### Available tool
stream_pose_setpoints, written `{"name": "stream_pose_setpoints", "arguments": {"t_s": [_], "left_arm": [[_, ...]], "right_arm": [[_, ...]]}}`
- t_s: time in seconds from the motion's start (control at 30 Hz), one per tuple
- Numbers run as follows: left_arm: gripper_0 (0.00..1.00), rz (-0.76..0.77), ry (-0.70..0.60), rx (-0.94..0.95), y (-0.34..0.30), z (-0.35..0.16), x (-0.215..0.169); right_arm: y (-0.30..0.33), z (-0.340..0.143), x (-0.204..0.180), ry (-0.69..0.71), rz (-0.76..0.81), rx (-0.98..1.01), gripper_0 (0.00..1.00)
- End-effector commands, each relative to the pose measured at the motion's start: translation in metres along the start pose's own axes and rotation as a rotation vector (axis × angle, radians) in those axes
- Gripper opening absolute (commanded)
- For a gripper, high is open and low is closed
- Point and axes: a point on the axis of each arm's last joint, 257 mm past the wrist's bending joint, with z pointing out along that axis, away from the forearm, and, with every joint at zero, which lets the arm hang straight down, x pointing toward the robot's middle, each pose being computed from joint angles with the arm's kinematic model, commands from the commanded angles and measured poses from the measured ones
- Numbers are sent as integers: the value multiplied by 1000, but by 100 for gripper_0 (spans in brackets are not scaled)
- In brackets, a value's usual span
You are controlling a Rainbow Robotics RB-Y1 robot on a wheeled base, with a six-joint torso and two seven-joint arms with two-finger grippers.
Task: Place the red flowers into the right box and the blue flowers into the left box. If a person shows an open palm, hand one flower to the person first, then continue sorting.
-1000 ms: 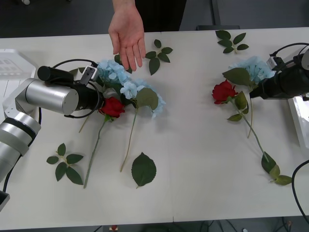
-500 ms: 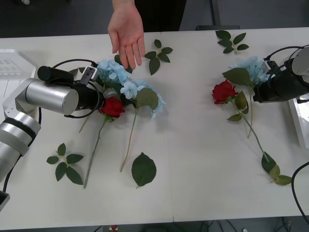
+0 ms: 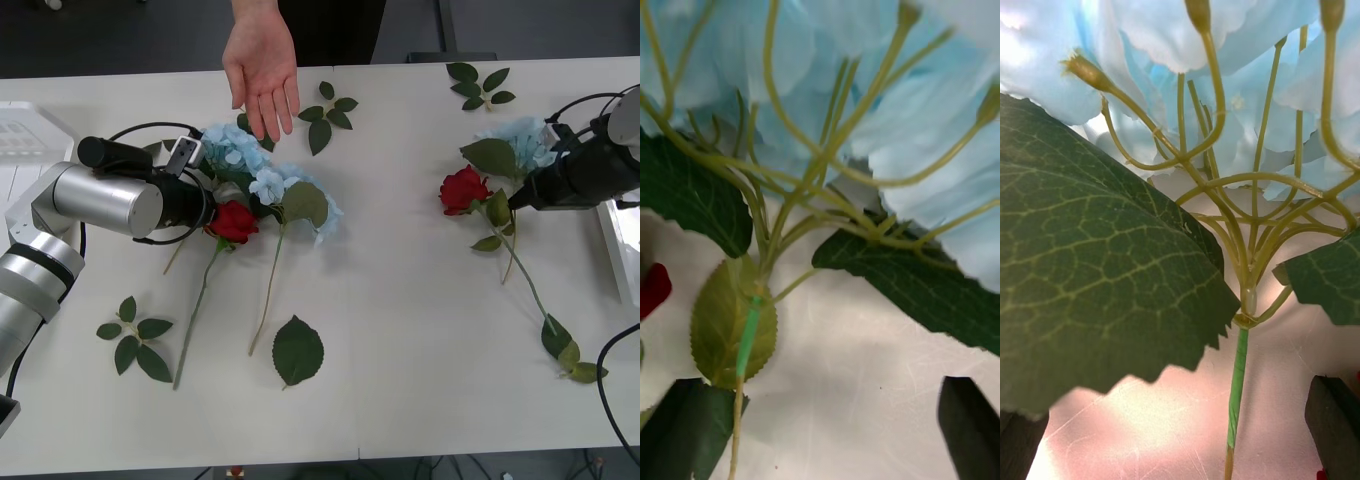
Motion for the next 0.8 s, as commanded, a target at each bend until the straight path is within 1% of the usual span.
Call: {"name": "stream_pose_setpoints", "arguments": {"t_s": [0.03,0.13,0.27,0.53,0.67,0.8], "left_arm": [[100,114,-56,4,-10,-4,-36],[100,114,-56,4,-10,-4,-36],[100,114,-56,4,-10,-4,-36],[100,114,-56,4,-10,-4,-36],[100,114,-56,4,-10,-4,-36],[100,114,-56,4,-10,-4,-36]], "right_arm": [[22,-33,-54,-94,8,-42,100],[26,-37,-55,-82,6,-48,100],[32,-30,-51,-70,-5,-48,100],[26,-19,-48,-55,-38,29,100],[29,-6,-39,-39,-25,23,100],[33,8,-37,-51,-22,27,100]]}}
